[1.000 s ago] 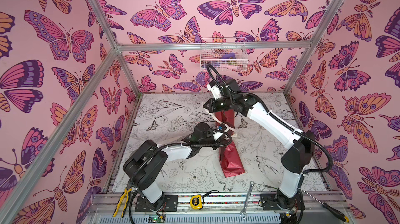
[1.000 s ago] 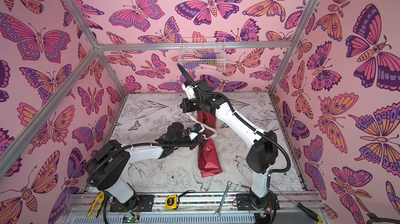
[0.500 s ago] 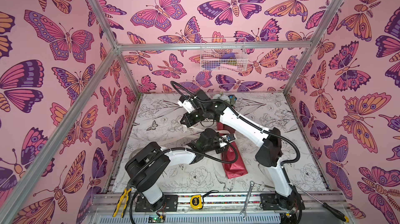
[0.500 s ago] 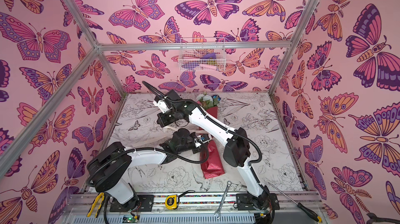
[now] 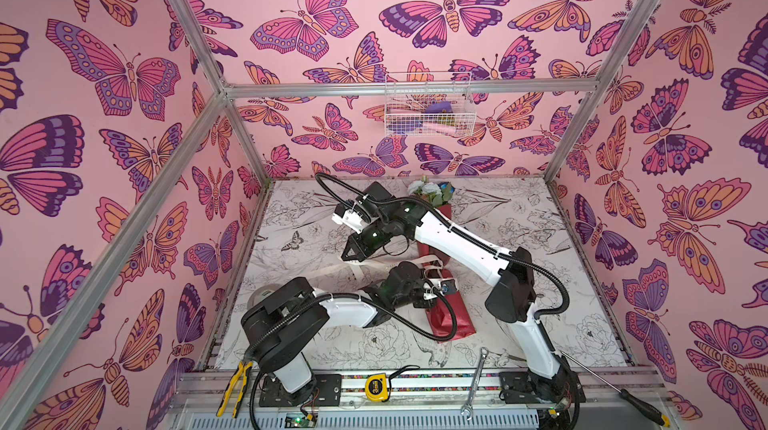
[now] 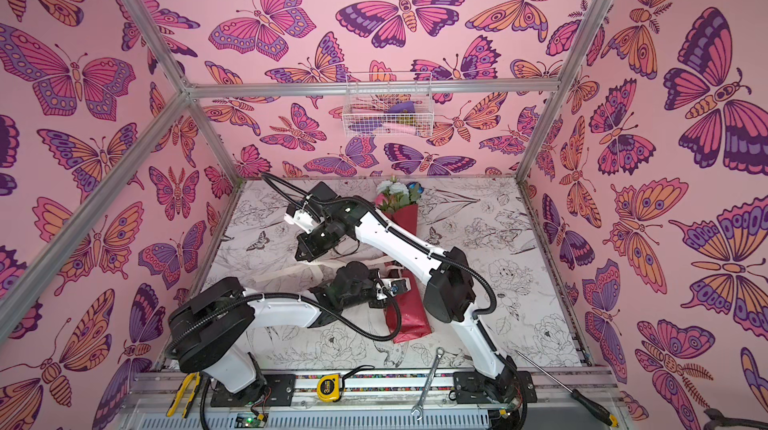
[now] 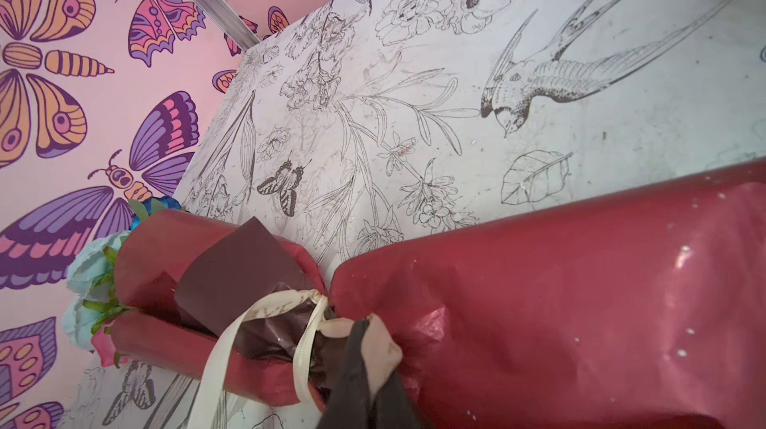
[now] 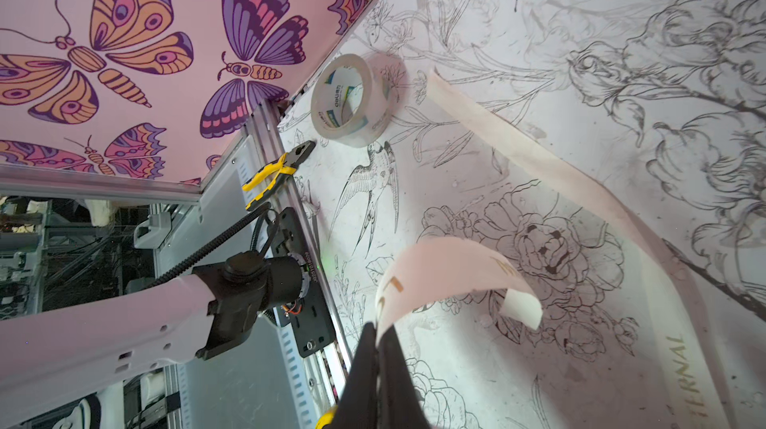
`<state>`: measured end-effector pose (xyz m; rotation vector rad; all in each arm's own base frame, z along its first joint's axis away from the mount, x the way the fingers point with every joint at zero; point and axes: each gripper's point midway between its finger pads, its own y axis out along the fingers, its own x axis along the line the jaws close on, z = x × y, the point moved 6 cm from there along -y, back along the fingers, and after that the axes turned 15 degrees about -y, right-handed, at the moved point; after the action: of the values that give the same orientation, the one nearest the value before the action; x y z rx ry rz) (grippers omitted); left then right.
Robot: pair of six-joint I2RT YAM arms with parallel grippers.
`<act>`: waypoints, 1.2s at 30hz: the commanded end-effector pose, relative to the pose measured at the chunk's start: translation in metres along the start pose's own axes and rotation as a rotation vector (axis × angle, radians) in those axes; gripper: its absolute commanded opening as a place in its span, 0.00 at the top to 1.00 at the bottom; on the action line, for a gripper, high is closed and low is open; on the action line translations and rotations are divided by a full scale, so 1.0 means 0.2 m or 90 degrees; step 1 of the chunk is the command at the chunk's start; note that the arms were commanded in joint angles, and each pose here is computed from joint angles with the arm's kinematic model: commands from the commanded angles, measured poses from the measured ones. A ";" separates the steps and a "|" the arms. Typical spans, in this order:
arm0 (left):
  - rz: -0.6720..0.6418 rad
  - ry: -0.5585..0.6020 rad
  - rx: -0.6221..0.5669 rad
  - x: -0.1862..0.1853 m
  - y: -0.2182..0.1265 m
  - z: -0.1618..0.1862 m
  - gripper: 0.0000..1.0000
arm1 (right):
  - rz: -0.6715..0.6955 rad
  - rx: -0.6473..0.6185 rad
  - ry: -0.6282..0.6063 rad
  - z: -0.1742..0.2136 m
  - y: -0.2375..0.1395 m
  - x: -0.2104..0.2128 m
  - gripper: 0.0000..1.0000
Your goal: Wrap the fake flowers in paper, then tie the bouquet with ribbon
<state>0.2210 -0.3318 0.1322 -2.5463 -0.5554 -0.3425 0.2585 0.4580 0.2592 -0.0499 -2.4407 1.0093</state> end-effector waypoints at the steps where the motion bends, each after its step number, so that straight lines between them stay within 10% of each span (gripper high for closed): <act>1: -0.023 0.053 0.026 -0.03 0.02 0.04 1.00 | -0.036 0.056 -0.015 0.07 0.03 0.06 0.81; 4: -0.023 0.052 0.027 -0.05 0.03 0.04 1.00 | -0.031 0.072 -0.011 0.10 0.02 0.06 0.59; 17: -0.043 -0.009 0.000 0.00 0.04 0.00 1.00 | 0.224 -0.048 0.087 0.04 -0.49 -0.21 0.53; 27: 0.014 -0.167 -0.017 0.13 0.00 -0.06 1.00 | 0.409 -0.236 0.274 0.46 -1.08 -0.48 0.53; 36: 0.061 -0.275 0.022 0.26 0.03 -0.06 1.00 | 0.501 -0.265 0.264 0.91 -1.11 -0.37 0.55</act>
<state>0.2680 -0.3267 0.1574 -2.6164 -0.6524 0.1057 0.2772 0.1706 0.2694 -1.2095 -2.1675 0.7016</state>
